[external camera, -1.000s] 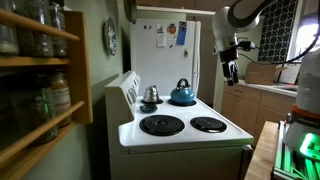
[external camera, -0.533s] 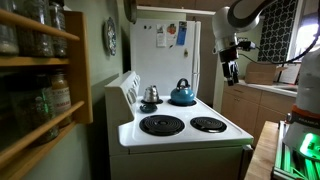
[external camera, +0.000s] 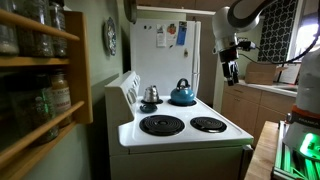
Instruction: Flip the switch on the wall
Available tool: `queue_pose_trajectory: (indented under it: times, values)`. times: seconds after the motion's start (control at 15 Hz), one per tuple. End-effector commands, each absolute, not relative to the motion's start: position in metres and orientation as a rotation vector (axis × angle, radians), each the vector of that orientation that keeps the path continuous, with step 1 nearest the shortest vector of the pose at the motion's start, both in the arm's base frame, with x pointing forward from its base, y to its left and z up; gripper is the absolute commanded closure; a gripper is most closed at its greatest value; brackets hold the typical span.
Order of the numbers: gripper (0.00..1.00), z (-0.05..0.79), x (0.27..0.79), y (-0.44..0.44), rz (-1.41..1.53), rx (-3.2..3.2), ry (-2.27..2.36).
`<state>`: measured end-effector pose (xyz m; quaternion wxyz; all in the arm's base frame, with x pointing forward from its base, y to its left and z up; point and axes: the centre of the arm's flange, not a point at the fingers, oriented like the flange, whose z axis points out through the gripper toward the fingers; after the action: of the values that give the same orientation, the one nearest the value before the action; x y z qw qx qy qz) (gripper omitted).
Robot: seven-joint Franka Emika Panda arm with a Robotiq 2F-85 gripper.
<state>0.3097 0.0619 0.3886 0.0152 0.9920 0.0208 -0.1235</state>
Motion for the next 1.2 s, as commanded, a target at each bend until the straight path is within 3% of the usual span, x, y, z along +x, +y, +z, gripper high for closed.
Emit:
queue_pose_trajectory:
  times: [0.0, 1.13]
  values:
    - [0.0, 0.394, 0.323, 0.083, -0.341, 3.086, 0.177]
    - [0.0, 0.454, 0.404, 0.266, 0.437, 3.582, 0.907]
